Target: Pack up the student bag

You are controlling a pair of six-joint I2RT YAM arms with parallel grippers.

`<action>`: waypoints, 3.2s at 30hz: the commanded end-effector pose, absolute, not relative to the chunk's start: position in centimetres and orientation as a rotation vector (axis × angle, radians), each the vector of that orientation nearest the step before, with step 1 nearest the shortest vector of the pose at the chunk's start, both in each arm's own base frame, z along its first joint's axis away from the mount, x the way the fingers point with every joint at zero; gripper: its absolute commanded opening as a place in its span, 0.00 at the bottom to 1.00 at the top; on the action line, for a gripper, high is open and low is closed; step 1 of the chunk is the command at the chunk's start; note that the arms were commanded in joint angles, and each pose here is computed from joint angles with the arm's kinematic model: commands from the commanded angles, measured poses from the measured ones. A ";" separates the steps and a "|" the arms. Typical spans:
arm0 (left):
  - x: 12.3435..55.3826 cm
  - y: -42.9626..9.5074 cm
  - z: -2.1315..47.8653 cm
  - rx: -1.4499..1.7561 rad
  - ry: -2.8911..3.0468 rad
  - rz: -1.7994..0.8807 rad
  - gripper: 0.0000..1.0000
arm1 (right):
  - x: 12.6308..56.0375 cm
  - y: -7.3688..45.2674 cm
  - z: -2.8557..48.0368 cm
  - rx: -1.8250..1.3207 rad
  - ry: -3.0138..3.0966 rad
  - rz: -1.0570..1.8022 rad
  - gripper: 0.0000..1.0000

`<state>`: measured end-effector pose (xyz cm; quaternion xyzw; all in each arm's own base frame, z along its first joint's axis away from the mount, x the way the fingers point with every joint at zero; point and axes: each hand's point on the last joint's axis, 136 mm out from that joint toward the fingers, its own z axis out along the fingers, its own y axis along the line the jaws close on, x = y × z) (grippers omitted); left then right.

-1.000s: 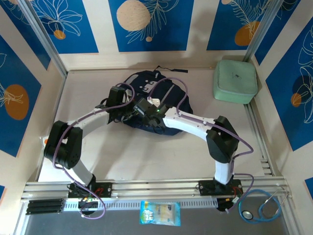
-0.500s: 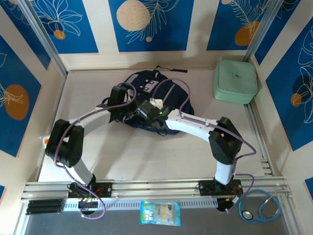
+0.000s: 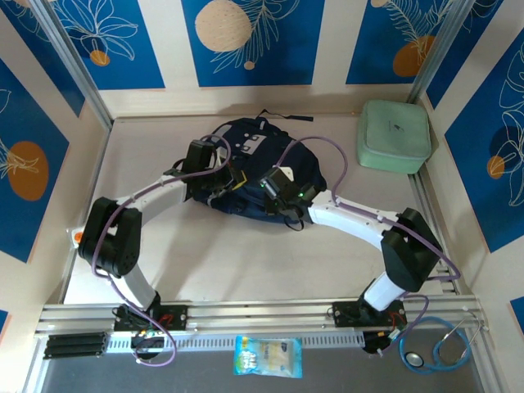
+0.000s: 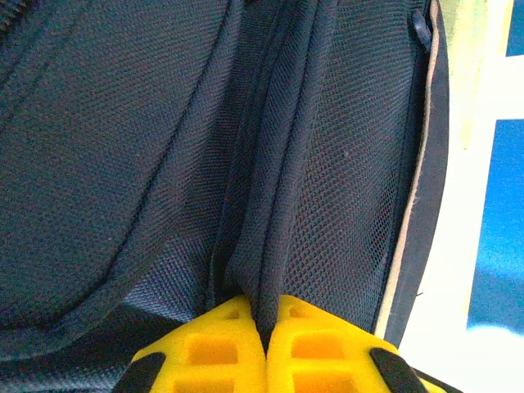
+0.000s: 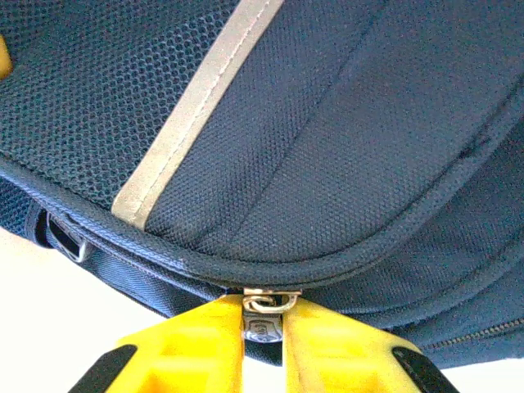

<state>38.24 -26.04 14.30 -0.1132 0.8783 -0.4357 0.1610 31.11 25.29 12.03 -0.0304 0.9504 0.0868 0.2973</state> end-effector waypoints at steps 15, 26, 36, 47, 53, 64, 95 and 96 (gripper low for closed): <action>39.2 -27.0 18.3 -0.175 2.388 -1.339 0.00 | 32.4 25.0 12.1 -0.168 2.507 0.024 0.24; 39.5 -25.9 17.2 -0.179 2.417 -1.271 0.00 | 32.0 20.7 11.1 -0.228 2.465 0.030 0.12; 40.2 -24.3 16.0 -0.211 2.436 -1.177 0.05 | 33.6 21.1 12.8 -0.269 2.493 0.340 0.06; 38.3 -17.6 16.0 -0.424 2.380 -1.002 0.46 | 32.1 33.7 15.3 -0.653 2.400 0.714 0.01; 36.7 -15.3 15.3 -0.598 2.325 -0.937 0.48 | 32.1 39.2 15.8 -0.760 2.356 0.789 0.01; 35.2 -12.4 14.1 -0.786 2.283 -0.809 0.43 | 31.9 42.0 15.2 -0.785 2.364 0.848 0.01; 37.1 -13.7 13.7 -0.663 2.327 -0.809 0.01 | 34.3 30.6 11.6 -0.590 2.506 0.435 0.00; 37.0 -13.7 13.6 -0.659 2.326 -0.815 0.00 | 34.9 29.6 11.4 -0.543 2.527 0.415 0.00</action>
